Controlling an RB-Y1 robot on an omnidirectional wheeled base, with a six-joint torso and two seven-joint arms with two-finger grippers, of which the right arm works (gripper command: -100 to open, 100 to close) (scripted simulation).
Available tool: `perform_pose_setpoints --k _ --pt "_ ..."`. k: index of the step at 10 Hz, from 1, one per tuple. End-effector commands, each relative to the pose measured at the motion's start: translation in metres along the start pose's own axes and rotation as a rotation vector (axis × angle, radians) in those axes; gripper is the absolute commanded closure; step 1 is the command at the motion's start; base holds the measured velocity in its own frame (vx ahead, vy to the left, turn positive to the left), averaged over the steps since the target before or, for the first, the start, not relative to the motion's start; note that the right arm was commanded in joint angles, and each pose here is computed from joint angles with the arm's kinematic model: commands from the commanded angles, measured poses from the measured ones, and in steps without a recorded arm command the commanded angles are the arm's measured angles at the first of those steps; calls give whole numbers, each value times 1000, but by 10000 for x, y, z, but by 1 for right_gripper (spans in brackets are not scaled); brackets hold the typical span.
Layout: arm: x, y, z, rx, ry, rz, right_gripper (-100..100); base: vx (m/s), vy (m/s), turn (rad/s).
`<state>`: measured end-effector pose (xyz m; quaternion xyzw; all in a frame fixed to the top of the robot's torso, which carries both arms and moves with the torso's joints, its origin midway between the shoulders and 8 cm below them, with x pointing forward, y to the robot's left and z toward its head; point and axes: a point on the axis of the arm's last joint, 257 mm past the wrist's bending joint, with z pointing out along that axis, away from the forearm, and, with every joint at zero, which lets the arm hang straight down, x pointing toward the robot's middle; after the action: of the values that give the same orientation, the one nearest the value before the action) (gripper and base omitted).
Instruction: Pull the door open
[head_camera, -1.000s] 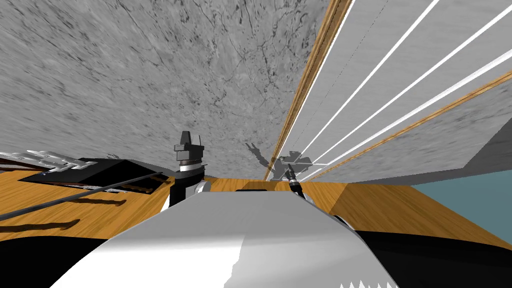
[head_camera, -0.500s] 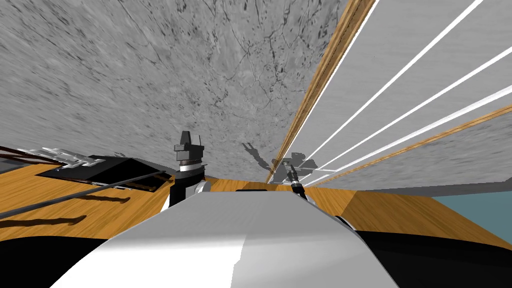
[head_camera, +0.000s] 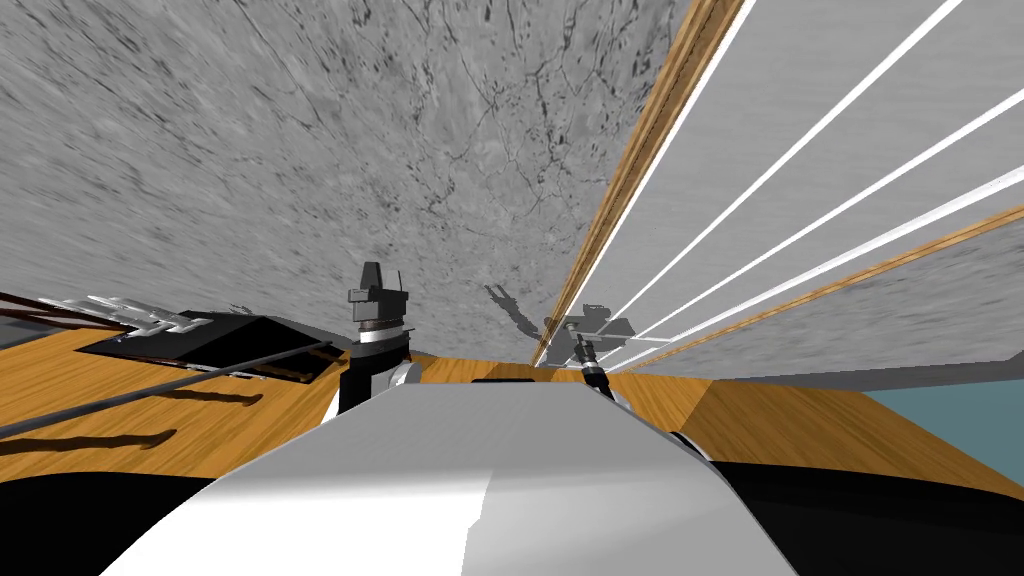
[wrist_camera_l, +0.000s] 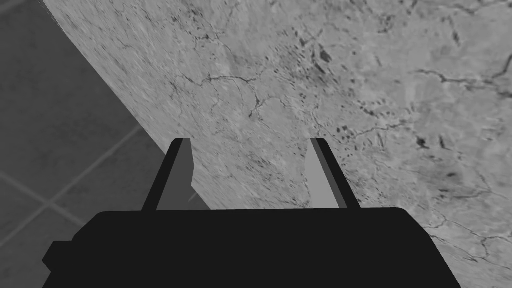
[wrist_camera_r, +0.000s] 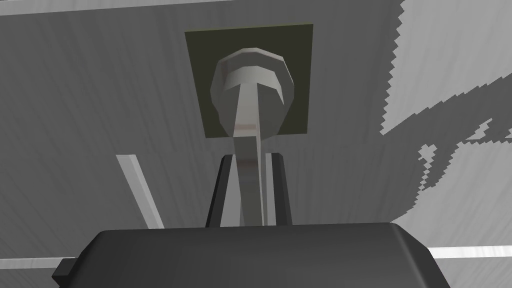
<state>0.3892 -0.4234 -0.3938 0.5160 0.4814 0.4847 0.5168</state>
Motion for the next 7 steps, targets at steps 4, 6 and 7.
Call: perform_pose_setpoints --k 4,6,7 --pt "-44 3 -137 -1 26 -2 100 -114 -47 103" --pt "-75 6 -246 0 47 -3 100 -188 -69 167" --pt "-90 9 -301 1 58 -3 100 -217 -69 162"
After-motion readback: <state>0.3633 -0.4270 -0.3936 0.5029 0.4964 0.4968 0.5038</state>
